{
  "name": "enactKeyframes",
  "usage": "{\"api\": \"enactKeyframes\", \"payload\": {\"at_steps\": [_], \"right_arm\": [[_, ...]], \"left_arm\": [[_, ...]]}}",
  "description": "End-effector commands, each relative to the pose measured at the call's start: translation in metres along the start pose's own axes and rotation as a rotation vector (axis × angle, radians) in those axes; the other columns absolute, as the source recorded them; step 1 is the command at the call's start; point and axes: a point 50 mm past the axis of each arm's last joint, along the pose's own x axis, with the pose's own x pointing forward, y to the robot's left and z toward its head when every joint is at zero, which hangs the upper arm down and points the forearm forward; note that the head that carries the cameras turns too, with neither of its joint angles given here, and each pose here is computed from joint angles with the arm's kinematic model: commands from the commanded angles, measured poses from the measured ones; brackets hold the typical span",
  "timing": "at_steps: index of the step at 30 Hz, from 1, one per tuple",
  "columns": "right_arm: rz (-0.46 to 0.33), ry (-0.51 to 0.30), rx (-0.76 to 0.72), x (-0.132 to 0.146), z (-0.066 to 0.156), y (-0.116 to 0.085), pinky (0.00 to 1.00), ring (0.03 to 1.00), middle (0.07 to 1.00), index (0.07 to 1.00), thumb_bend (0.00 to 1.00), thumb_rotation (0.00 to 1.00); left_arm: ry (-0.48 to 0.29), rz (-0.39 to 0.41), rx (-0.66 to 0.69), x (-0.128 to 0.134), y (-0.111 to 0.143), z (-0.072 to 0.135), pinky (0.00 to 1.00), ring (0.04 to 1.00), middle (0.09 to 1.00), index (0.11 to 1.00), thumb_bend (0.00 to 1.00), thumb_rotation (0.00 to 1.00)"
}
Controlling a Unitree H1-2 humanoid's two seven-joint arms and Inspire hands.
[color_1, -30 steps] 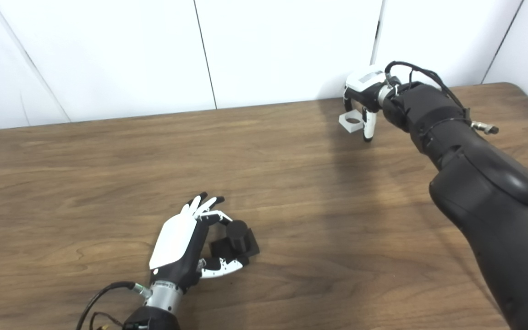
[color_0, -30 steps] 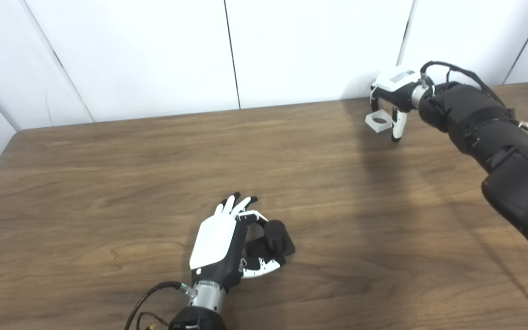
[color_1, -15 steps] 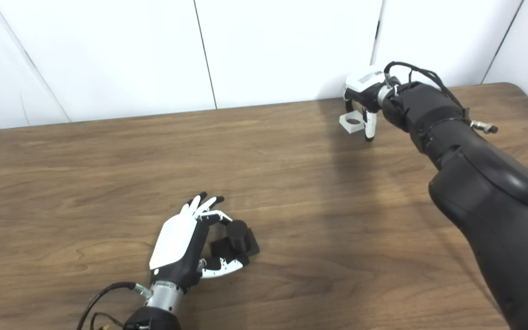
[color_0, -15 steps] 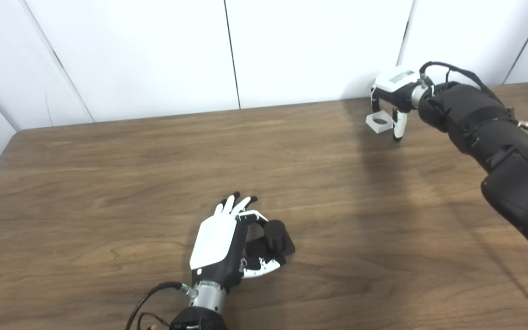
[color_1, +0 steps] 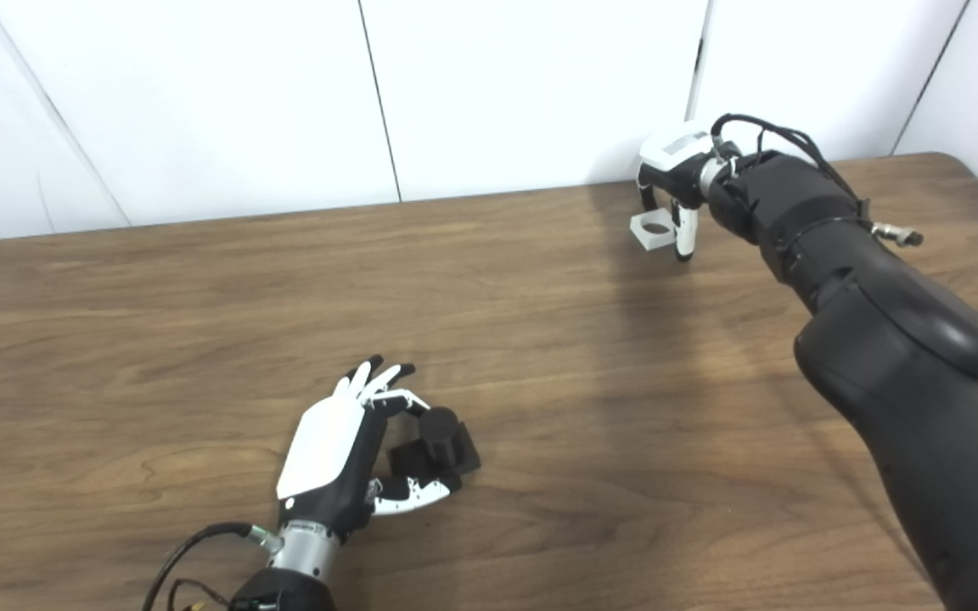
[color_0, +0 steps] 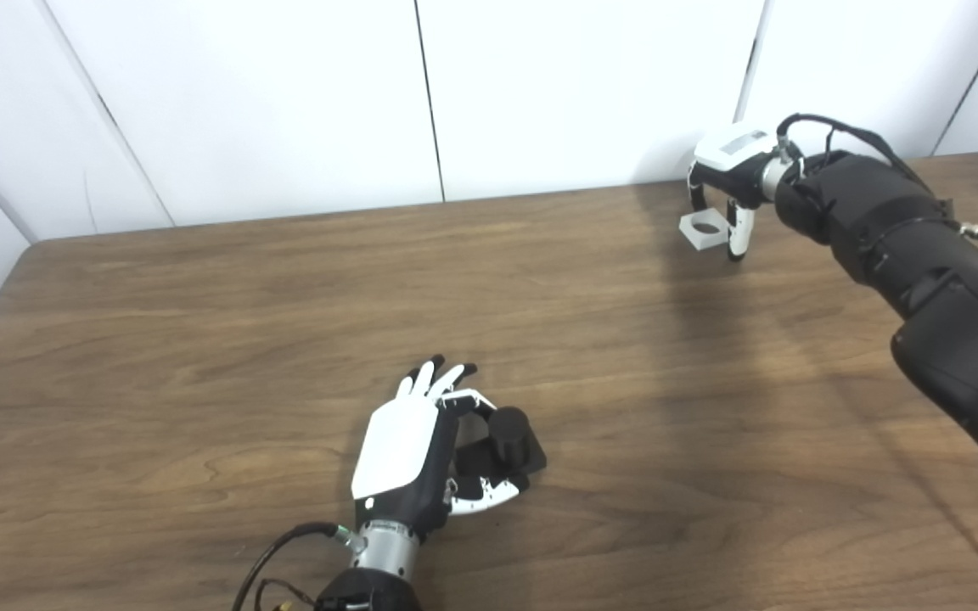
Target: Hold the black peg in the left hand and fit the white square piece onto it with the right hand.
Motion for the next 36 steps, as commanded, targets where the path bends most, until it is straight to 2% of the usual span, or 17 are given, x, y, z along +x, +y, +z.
{"api": "enactKeyframes", "payload": {"at_steps": [1, 3, 5, 27, 36], "right_arm": [[-0.070, 0.021, -0.014, 0.0002, -0.0114, -0.0437, 1.00, 1.000, 0.894, 0.557, 0.64, 0.13], [-0.067, 0.022, -0.012, 0.0006, -0.0105, -0.0433, 1.00, 1.000, 0.895, 0.503, 0.54, 0.14], [-0.066, 0.019, -0.013, 0.0010, -0.0093, -0.0430, 1.00, 1.000, 0.893, 0.496, 0.53, 0.14], [-0.048, 0.016, 0.015, 0.0018, -0.0058, -0.0359, 1.00, 0.999, 0.878, 0.492, 0.52, 0.14], [-0.073, -0.010, 0.034, 0.0019, -0.0022, -0.0393, 1.00, 1.000, 0.879, 0.493, 0.52, 0.14]], "left_arm": [[0.062, -0.028, 0.025, -0.0053, -0.0076, -0.0104, 1.00, 1.000, 0.912, 0.493, 0.52, 0.06], [0.063, -0.029, 0.023, -0.0055, -0.0077, -0.0105, 1.00, 1.000, 0.912, 0.493, 0.52, 0.06], [0.063, -0.027, 0.026, -0.0055, -0.0076, -0.0107, 1.00, 1.000, 0.911, 0.493, 0.52, 0.06], [0.066, -0.025, 0.027, -0.0054, -0.0051, -0.0102, 1.00, 1.000, 0.915, 0.493, 0.52, 0.06], [0.067, -0.030, 0.033, -0.0047, -0.0033, -0.0129, 1.00, 1.000, 0.914, 0.493, 0.52, 0.06]]}}
